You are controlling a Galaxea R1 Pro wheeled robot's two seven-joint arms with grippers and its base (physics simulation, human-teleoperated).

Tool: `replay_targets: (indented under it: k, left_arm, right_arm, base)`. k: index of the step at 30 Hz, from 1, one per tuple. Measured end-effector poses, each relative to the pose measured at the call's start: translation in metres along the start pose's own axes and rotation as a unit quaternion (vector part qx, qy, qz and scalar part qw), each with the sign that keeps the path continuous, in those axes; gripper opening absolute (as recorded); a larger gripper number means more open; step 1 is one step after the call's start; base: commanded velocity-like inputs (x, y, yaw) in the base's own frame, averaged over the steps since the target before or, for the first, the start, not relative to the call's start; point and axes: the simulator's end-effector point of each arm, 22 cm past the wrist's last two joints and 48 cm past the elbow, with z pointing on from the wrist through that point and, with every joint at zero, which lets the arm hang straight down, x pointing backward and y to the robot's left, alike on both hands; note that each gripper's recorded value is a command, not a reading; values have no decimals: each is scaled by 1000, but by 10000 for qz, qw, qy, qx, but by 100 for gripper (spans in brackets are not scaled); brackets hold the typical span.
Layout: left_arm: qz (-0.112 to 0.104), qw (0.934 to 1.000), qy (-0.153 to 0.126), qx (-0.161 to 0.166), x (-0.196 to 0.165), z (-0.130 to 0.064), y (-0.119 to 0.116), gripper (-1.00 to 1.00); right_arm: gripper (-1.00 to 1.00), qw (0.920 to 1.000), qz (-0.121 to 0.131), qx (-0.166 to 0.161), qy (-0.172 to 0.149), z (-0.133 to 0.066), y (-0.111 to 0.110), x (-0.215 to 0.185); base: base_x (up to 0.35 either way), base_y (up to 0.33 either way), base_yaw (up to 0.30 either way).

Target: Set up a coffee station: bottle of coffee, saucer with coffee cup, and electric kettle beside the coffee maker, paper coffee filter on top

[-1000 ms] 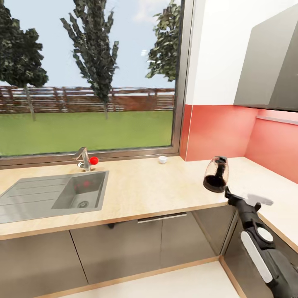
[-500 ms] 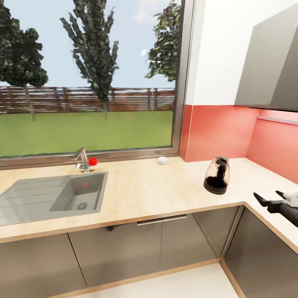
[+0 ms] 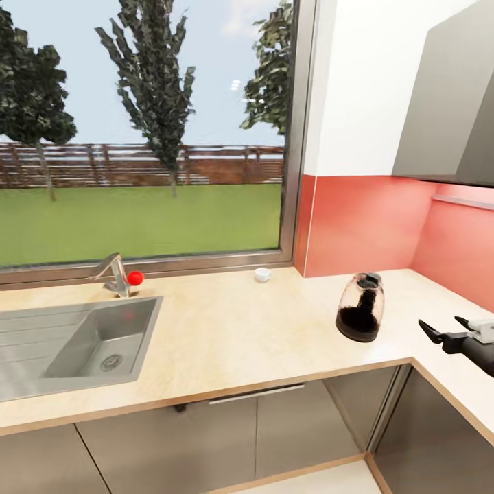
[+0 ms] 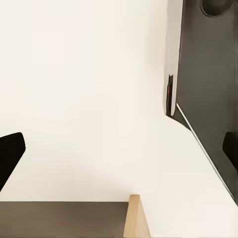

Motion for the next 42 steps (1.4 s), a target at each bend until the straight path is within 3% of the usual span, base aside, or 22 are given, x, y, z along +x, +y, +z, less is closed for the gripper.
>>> replay_targets:
  k: [10, 19, 34, 42]
  left_arm:
    - [-35, 10000, 13, 5, 1, 0, -1, 100]
    - [-51, 10000, 27, 12, 2, 0, -1, 100]
    - [-25, 10000, 11, 92, 0, -1, -13, 100]
    - [-34, 9999, 23, 112, 1, -1, -17, 100]
  right_arm:
    - [100, 9999, -67, -119, 81, 0, 5, 5]
    - [100, 9999, -60, -116, 109, 1, 5, 9]
    - [100, 9998, -57, -129, 105, 2, 7, 9]
    - [100, 9998, -46, -130, 111, 2, 7, 10]
  base:
    - [119, -71, 5]
    - [1, -5, 210]
    - [83, -235, 23]
    - [13, -50, 0]
